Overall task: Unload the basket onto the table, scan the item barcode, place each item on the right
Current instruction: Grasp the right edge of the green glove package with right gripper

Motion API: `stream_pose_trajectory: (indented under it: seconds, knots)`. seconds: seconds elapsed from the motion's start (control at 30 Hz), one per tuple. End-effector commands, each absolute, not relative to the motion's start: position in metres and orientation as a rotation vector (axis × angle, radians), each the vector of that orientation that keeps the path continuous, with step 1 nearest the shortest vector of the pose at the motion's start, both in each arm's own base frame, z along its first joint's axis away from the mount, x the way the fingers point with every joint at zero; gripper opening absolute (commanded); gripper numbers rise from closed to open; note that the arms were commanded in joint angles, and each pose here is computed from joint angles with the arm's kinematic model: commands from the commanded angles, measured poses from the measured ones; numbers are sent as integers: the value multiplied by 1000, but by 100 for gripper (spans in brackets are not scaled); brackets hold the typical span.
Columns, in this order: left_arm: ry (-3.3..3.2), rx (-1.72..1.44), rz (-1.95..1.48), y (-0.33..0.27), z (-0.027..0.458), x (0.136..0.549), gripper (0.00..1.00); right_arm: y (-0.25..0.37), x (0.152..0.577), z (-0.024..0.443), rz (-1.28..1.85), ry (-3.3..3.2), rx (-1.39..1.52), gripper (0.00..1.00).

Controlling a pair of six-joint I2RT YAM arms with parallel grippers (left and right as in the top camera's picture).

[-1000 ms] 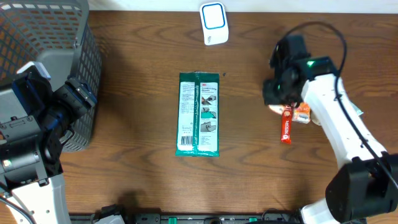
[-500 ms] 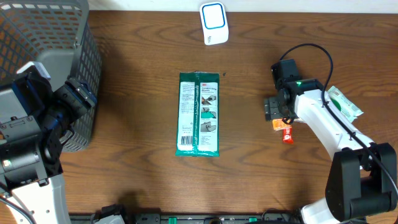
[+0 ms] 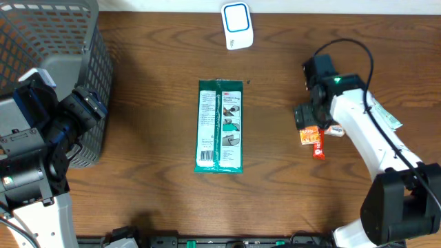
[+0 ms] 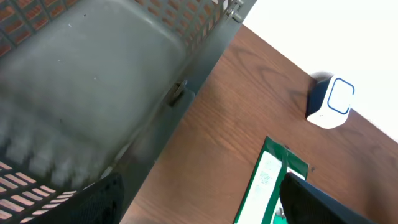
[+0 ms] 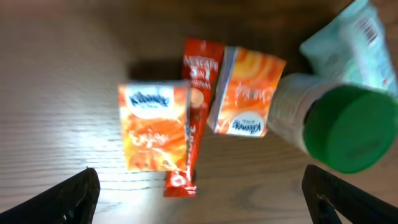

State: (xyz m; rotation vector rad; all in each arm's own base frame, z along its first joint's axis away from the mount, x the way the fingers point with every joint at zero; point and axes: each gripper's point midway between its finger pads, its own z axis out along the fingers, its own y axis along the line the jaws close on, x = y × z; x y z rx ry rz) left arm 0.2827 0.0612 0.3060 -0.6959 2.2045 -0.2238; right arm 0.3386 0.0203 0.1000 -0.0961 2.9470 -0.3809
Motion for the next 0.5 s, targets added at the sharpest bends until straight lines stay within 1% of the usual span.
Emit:
stream_pose_trajectory:
  seconds: [0.0,0.1,0.2,0.27,0.37,0.47]
  knots:
    - [2195,-676,-201,64,312,282,80,46,351,114,-151,2929,-110,99]
    - [2195,-676,-201,64,312,282,80,94,356,118,252,2902,-154,99]
    - [2195,-676,-201,64,312,282,81,142,351,129,650,2827,-299,99]
    - [2195,-676,-201,64,312,282,80,158,346,129,772,2799,-338,99]
    - [2195,-675,-200,64,312,282,80,172,337,119,859,2785,-374,99]
    - [2195,-676,-201,64,312,282,80,181,330,101,925,2771,-368,95]
